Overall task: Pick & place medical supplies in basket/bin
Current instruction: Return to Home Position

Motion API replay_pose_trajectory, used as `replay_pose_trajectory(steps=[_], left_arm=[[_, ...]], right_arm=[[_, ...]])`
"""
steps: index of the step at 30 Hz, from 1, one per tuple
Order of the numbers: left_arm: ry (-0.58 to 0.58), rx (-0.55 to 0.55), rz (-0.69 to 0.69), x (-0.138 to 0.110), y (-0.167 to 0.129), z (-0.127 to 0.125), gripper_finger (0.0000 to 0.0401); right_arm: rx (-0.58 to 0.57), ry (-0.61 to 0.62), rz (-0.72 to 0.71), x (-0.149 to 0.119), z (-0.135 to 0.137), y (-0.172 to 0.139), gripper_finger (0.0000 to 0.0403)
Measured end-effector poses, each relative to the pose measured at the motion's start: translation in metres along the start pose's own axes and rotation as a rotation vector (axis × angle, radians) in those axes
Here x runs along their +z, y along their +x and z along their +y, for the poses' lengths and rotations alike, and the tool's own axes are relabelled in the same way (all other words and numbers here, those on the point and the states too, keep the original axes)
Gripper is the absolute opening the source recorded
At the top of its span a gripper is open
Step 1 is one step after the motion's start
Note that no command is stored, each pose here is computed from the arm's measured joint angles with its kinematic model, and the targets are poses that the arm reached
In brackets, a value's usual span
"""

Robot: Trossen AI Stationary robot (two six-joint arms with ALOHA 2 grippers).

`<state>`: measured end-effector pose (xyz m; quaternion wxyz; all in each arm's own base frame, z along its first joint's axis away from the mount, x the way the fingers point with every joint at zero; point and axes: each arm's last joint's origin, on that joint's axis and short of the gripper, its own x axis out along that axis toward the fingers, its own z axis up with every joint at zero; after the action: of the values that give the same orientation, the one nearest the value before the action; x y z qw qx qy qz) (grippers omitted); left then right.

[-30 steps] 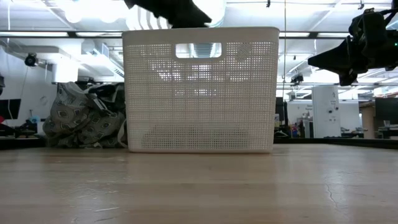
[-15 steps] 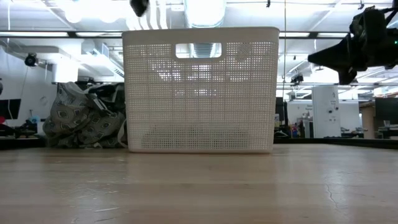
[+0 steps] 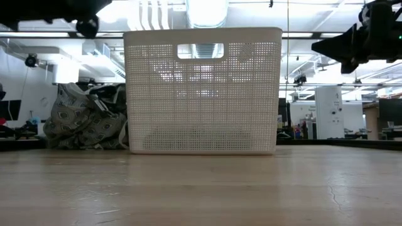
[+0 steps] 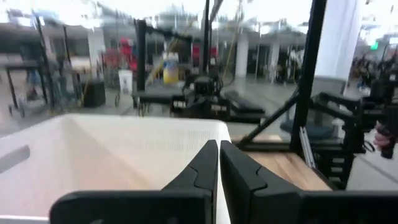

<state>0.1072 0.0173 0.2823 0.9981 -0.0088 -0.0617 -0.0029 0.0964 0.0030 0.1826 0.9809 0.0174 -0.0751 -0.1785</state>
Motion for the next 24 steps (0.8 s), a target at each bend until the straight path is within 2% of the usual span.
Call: replay_pose_trajectory(steps=[3,6,9,13,18,24], left_arm=[[0.009,0.016,-0.07,-0.019,-0.009,-0.001,0.0],[-0.033,0.014,-0.152,-0.032,-0.014,-0.001,0.0],[-0.081,0.034,-0.125,-0.054,-0.013,0.001,0.0],[-0.081,0.03,-0.168,-0.065,-0.013,0.001,0.0],[-0.053,0.029,-0.178,-0.083,-0.014,0.002,0.0],[-0.046,0.043,-0.127,-0.088,-0.013,0.002,0.0]], right_arm=[[0.0,0.065,0.0,0.0,0.0,0.0,0.0009],[0.001,0.086,0.0,0.0,0.0,0.0,0.0008],[0.004,0.086,-0.001,0.0,0.0,0.0,0.0008],[0.009,0.112,-0.005,0.001,0.0,0.0,0.0008],[0.093,0.126,-0.002,0.001,0.003,0.0,0.0008],[0.136,0.124,0.002,0.0,0.004,0.0,0.0008]])
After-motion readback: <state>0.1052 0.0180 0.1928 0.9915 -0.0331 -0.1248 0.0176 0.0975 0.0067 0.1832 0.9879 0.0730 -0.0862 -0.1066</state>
